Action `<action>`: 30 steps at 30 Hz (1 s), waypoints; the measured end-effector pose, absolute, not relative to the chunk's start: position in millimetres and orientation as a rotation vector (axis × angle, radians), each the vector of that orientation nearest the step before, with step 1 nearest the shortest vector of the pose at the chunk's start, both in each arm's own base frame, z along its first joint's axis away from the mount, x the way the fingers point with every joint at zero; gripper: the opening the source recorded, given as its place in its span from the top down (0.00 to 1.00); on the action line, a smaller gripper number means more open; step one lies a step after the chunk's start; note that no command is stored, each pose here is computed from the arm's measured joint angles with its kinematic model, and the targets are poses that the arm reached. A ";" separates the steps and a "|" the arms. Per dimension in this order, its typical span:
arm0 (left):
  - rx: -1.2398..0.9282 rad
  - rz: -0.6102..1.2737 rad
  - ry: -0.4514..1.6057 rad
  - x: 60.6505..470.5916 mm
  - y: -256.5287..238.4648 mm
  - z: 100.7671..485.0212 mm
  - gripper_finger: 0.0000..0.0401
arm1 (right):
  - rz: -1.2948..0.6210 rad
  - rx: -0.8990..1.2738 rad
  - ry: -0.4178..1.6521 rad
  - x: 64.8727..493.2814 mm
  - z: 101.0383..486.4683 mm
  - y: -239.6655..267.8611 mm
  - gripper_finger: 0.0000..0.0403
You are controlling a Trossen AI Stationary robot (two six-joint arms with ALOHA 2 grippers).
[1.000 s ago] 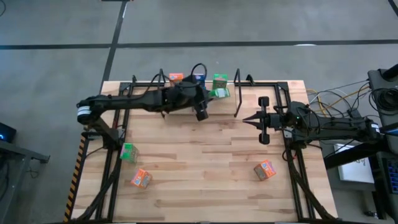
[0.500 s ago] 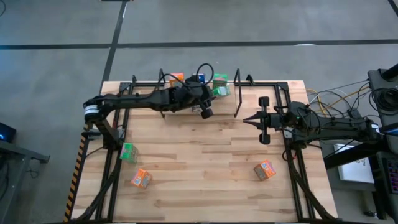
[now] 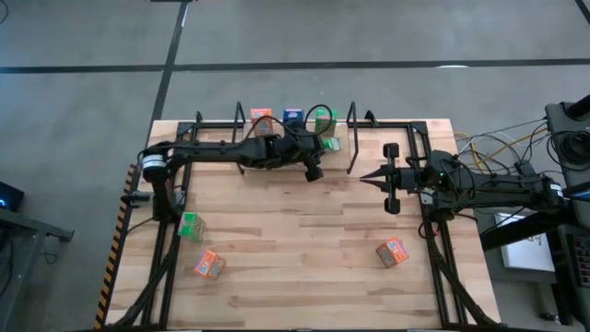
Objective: Stack cereal on shelf
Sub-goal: Put the right green cereal box on the shelf
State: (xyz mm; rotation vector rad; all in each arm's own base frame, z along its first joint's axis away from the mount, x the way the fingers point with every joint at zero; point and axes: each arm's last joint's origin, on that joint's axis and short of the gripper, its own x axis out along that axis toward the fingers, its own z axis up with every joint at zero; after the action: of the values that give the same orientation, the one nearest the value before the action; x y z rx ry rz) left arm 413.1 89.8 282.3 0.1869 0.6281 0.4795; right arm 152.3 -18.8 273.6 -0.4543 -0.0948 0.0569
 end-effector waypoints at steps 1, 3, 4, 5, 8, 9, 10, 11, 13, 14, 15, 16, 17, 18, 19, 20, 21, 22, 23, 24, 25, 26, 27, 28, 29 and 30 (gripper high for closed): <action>0.187 0.479 0.634 414.1 90.1 280.1 0.68 | 0.057 -0.454 -0.095 152.3 273.6 -18.8 0.97; 0.184 0.472 0.638 415.6 90.2 277.9 0.67 | 0.057 -0.454 -0.094 152.3 273.5 -18.8 0.97; 0.177 0.459 0.639 416.1 90.0 276.9 0.66 | 0.057 -0.454 -0.094 152.4 273.5 -18.8 0.97; 0.171 0.455 0.637 416.5 89.8 276.7 0.65 | 0.057 -0.454 -0.094 152.4 273.5 -18.8 0.97; 0.163 0.455 0.635 416.7 89.8 276.4 0.61 | 0.056 -0.454 -0.094 152.4 273.5 -18.8 0.97; 0.162 0.455 0.635 416.7 89.8 276.6 0.60 | 0.057 -0.454 -0.094 152.4 273.5 -18.8 0.97; 0.161 0.456 0.635 416.7 90.3 276.6 0.59 | 0.056 -0.454 -0.094 152.4 273.5 -18.8 0.97; 0.161 0.457 0.635 416.6 90.3 276.6 0.57 | 0.056 -0.454 -0.094 152.4 273.5 -18.8 0.97; 0.161 0.457 0.635 416.6 90.3 276.5 0.55 | 0.056 -0.454 -0.094 152.4 273.5 -18.8 0.97; 0.162 0.458 0.635 416.6 90.5 276.6 0.54 | 0.056 -0.454 -0.094 152.4 273.5 -18.8 0.97; 0.161 0.460 0.634 416.6 90.6 276.6 0.53 | 0.056 -0.454 -0.094 152.4 273.5 -18.8 0.97; 0.161 0.460 0.635 416.5 90.8 276.6 0.53 | 0.056 -0.454 -0.094 152.4 273.5 -18.8 0.97; 0.161 0.461 0.635 416.5 91.1 276.6 0.52 | 0.056 -0.454 -0.094 152.4 273.5 -18.8 0.97; 0.161 0.462 0.635 416.4 91.5 276.6 0.52 | 0.056 -0.454 -0.094 152.4 273.5 -18.8 0.97; 0.161 0.462 0.634 416.4 91.7 276.6 0.52 | 0.056 -0.454 -0.094 152.4 273.5 -18.8 0.97; 0.161 0.463 0.632 416.4 92.0 276.8 0.52 | 0.056 -0.453 -0.094 152.4 273.5 -18.8 0.97; 0.161 0.463 0.627 416.7 92.0 277.2 0.52 | 0.056 -0.453 -0.094 152.4 273.5 -18.8 0.97; 0.161 0.464 0.624 416.9 92.1 277.5 0.52 | 0.056 -0.453 -0.094 152.4 273.5 -18.8 0.97; 0.161 0.464 0.624 416.8 92.2 277.5 0.52 | 0.056 -0.453 -0.094 152.4 273.5 -18.8 0.97; 0.162 0.464 0.621 417.0 92.3 277.7 0.52 | 0.056 -0.454 -0.094 152.4 273.5 -18.8 0.97; 0.162 0.465 0.618 417.2 92.3 278.0 0.52 | 0.056 -0.453 -0.094 152.4 273.5 -18.8 0.97; 0.162 0.465 0.619 417.1 92.3 277.9 0.52 | 0.056 -0.453 -0.094 152.4 273.5 -18.8 0.97; 0.163 0.463 0.621 417.0 91.8 277.9 0.52 | 0.055 -0.452 -0.094 152.4 273.5 -18.9 0.97; 0.165 0.459 0.627 416.4 90.0 278.3 0.52 | 0.049 -0.445 -0.092 152.4 273.5 -19.1 0.97; 0.168 0.452 0.640 415.8 87.0 277.9 0.52 | 0.042 -0.435 -0.090 152.4 273.5 -19.3 0.97; 0.171 0.442 0.646 415.3 83.2 278.5 0.52 | 0.032 -0.429 -0.088 152.4 273.5 -19.6 0.97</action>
State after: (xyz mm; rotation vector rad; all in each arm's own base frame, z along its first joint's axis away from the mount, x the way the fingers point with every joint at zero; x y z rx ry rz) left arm 415.3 83.2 278.5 0.1715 0.6464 0.4421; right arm 152.4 -19.6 273.5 -0.4293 -0.0881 0.0318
